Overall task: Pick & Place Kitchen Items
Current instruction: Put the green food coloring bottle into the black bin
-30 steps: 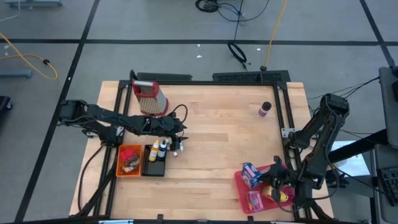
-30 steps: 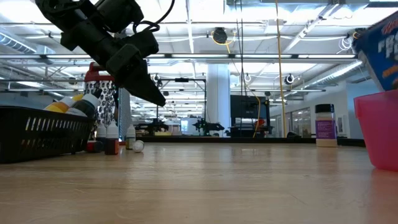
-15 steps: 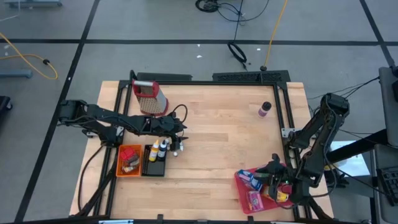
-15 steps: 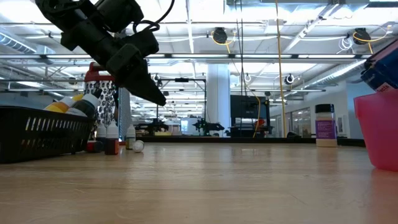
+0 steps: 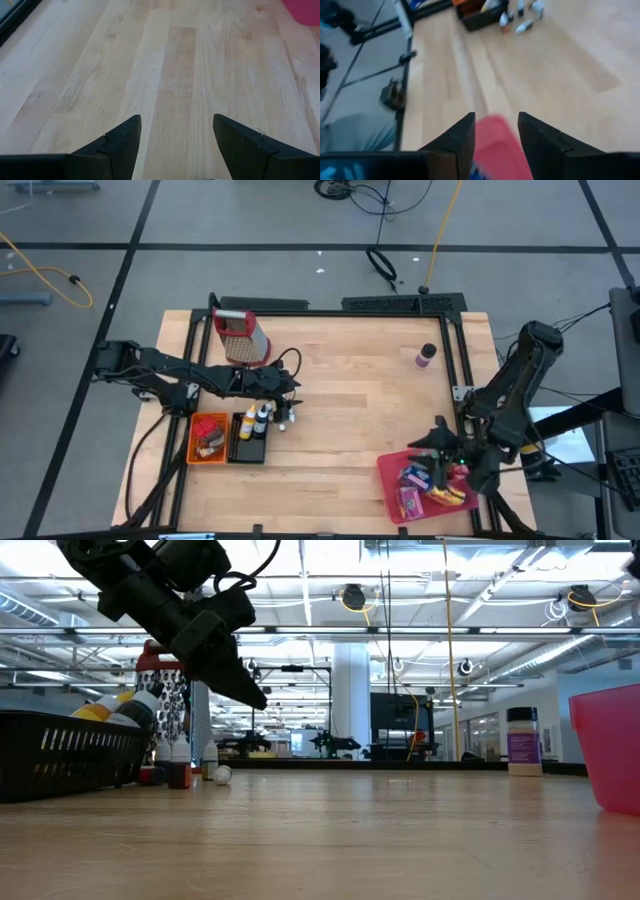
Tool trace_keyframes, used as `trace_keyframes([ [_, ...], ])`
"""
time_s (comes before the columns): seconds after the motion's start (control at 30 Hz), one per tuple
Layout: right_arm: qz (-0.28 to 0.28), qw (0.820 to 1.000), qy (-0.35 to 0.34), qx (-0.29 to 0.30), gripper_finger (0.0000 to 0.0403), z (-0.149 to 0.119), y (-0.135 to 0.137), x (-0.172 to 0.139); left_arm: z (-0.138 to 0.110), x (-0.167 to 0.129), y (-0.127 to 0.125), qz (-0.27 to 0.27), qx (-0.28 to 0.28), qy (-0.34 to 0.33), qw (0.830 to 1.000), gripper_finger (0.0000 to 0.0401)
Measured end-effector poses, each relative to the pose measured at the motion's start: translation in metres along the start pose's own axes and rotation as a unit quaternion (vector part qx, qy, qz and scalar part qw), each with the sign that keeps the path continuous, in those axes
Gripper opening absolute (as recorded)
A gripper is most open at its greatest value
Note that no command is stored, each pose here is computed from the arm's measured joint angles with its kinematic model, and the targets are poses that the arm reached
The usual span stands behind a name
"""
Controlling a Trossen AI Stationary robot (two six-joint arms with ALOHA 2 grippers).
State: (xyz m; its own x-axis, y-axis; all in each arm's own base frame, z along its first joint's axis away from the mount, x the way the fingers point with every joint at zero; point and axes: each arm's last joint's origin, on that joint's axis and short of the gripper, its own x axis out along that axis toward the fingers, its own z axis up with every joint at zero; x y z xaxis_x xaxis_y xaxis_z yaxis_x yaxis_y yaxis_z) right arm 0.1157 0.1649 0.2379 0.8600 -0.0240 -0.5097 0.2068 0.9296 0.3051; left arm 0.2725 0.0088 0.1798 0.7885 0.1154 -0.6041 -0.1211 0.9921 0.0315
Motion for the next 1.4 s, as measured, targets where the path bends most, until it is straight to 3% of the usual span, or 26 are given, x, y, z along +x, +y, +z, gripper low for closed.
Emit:
trace_keyframes([
  [0.17, -0.008, 0.999, -0.033, -0.002, 0.0139, 0.024, 0.0, 0.023, 0.001, 0.0, 0.0, 0.0, -0.001, -0.007, 1.0, 0.0253],
  [0.37, 0.031, 0.998, -0.032, -0.042, 0.0133, 0.056, -0.005, 0.067, 0.003, 0.0, 0.0, 0.0, -0.002, -0.016, 1.0, 0.0253],
  [0.63, 0.069, 0.995, -0.022, -0.067, 0.0132, 0.078, -0.026, 0.116, -0.001, -0.001, 0.0, 0.001, -0.019, 0.006, 1.0, 0.0253],
  [1.03, 0.052, 0.996, 0.026, -0.073, 0.0132, 0.068, -0.047, 0.165, -0.013, -0.015, 0.005, 0.048, -0.009, 0.084, 0.995, 0.0253],
  [1.4, 0.076, 0.992, -0.012, -0.096, 0.0132, 0.069, -0.043, 0.177, -0.023, -0.014, 0.017, 0.05, -0.033, 0.133, 0.989, 0.0253],
])
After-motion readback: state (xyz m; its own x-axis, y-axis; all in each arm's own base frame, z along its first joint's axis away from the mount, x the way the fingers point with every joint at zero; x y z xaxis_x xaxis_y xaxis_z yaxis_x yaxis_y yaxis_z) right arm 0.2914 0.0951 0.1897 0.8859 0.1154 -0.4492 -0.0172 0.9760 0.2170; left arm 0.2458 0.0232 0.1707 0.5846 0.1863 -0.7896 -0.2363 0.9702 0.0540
